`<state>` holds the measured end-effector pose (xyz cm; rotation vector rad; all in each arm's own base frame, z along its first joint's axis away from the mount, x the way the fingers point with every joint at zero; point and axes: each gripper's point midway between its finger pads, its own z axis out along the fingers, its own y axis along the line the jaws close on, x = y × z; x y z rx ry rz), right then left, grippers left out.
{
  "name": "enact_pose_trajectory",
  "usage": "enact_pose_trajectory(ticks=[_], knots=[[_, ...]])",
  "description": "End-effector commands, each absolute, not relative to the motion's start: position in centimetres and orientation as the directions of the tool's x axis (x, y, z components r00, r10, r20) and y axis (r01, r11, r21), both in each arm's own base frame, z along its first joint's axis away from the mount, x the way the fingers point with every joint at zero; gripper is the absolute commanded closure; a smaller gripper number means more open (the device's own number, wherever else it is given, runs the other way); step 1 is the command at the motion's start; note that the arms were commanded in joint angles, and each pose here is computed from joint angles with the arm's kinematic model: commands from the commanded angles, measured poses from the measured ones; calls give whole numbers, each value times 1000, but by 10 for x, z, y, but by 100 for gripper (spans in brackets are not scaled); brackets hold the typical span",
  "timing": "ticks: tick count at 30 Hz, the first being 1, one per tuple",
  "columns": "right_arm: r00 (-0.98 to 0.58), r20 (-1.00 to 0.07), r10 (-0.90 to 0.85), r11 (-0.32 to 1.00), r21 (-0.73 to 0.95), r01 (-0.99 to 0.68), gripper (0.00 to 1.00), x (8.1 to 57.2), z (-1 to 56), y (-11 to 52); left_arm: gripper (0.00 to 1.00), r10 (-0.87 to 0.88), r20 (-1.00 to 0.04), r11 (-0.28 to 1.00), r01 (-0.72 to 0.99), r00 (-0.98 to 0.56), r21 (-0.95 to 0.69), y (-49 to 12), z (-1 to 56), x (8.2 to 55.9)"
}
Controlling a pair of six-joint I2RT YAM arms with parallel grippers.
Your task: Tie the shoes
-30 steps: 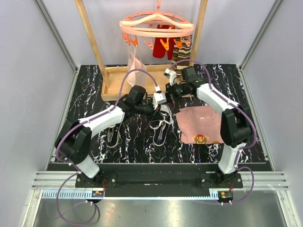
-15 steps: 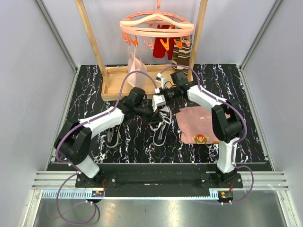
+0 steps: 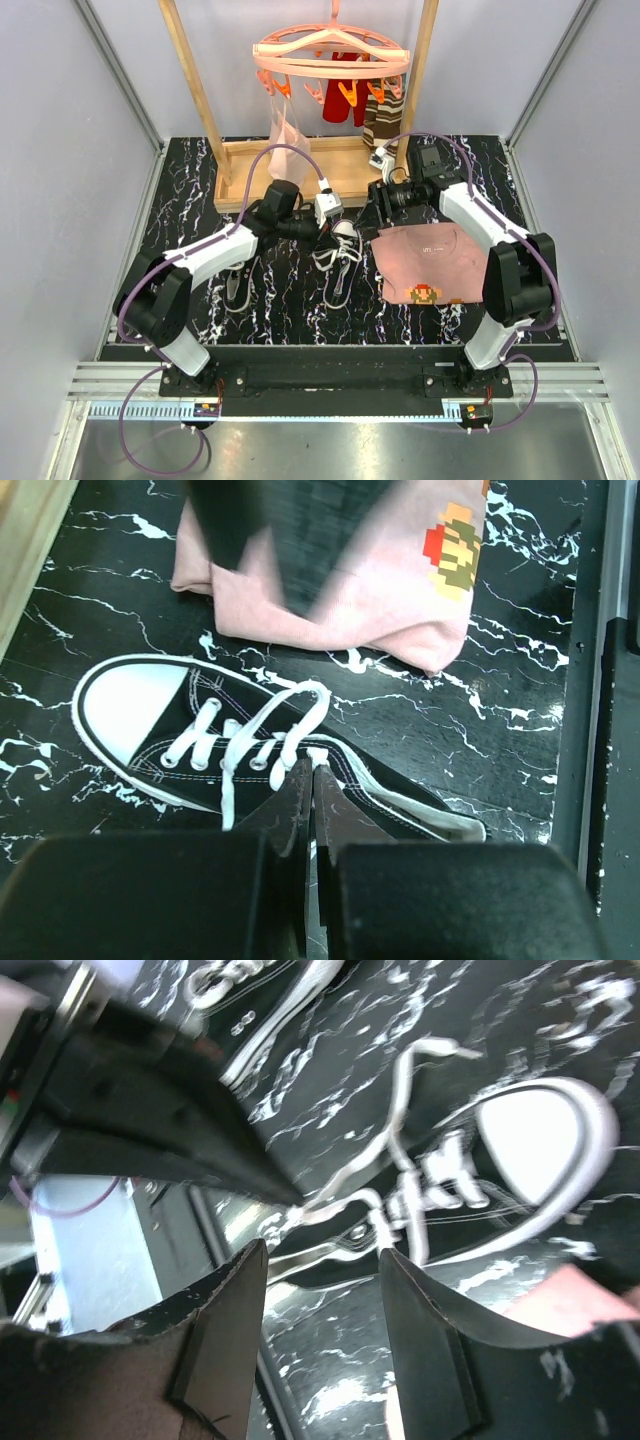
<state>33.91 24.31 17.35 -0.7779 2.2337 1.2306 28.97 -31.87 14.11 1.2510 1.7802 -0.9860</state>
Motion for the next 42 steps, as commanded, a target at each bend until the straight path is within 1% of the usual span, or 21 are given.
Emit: enact_pose_trajectory(ticks=[1, 8, 15, 20, 26, 31, 33, 36, 37, 39, 42], knots=[[-709, -644, -286, 344, 622, -704, 42, 312, 177, 250, 100, 337, -922, 199, 972, -190, -127, -328, 164, 300], [-707, -618, -343, 294, 644, -706, 41, 296, 154, 268, 100, 332, -921, 197, 970, -204, -144, -327, 162, 303], [-697, -620, -359, 290, 636, -715, 42, 296, 143, 279, 100, 324, -923, 189, 970, -207, -151, -323, 163, 304], [-683, -632, -366, 297, 617, -729, 46, 303, 138, 284, 100, 303, -932, 185, 971, -200, -149, -325, 168, 308], [-671, -645, -365, 301, 601, -741, 47, 311, 134, 289, 100, 287, -935, 169, 971, -211, -167, -325, 170, 308], [-666, -658, -351, 292, 599, -746, 52, 316, 136, 295, 100, 286, -933, 170, 970, -219, -175, -325, 169, 309], [-662, -664, -347, 288, 597, -749, 57, 316, 138, 297, 100, 286, -931, 172, 968, -226, -182, -324, 168, 310], [-658, -673, -340, 285, 592, -753, 61, 319, 141, 299, 100, 286, -930, 173, 967, -232, -188, -323, 166, 310], [-655, -675, -339, 285, 590, -755, 68, 319, 142, 299, 100, 283, -932, 174, 968, -228, -183, -324, 167, 311], [-652, -680, -337, 285, 586, -758, 75, 320, 142, 300, 100, 281, -932, 173, 967, -230, -186, -324, 168, 311], [-650, -682, -334, 286, 584, -760, 90, 321, 143, 300, 100, 282, -930, 179, 966, -234, -189, -322, 167, 312]])
